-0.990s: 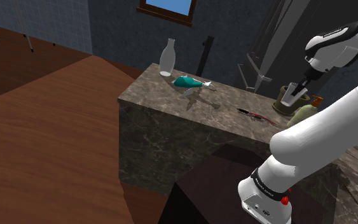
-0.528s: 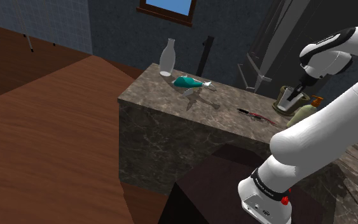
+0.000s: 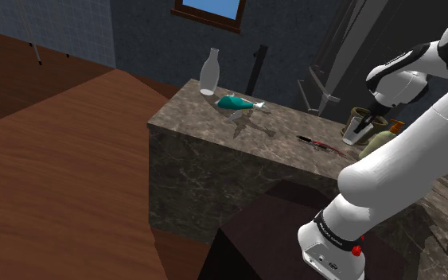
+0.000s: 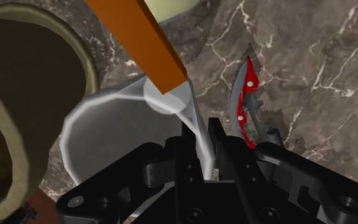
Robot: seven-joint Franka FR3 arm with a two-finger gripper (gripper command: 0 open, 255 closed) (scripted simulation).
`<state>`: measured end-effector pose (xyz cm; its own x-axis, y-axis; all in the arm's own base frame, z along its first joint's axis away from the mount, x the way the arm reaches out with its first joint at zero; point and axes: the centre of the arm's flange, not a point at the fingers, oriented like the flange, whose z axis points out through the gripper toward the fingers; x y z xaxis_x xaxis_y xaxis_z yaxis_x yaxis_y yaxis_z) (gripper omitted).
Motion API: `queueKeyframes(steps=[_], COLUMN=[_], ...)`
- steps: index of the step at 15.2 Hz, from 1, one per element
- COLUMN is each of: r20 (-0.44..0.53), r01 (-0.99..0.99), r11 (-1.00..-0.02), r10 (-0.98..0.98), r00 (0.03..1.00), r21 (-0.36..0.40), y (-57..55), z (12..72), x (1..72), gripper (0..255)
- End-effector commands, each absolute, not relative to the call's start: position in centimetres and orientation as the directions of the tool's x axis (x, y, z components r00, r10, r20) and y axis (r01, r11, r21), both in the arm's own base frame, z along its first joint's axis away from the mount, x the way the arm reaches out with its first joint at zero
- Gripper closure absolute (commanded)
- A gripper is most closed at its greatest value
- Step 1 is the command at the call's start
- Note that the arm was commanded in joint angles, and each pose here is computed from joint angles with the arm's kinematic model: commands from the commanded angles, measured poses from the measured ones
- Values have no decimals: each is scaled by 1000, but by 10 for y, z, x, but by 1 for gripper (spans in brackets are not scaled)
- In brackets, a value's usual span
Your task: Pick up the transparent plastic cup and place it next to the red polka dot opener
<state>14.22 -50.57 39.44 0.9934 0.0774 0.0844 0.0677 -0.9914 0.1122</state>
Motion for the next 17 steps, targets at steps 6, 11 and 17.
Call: queueKeyframes(steps=[6,11,17], r20=[85,85,85], r01=[67,67,67], r11=[-991,-991,-991], r10=[77,77,77], r00=[993,993,993], r21=[113,113,113], y=[-507,-507,-506], z=[372,372,385], x=[142,142,140], gripper=[255,0,0])
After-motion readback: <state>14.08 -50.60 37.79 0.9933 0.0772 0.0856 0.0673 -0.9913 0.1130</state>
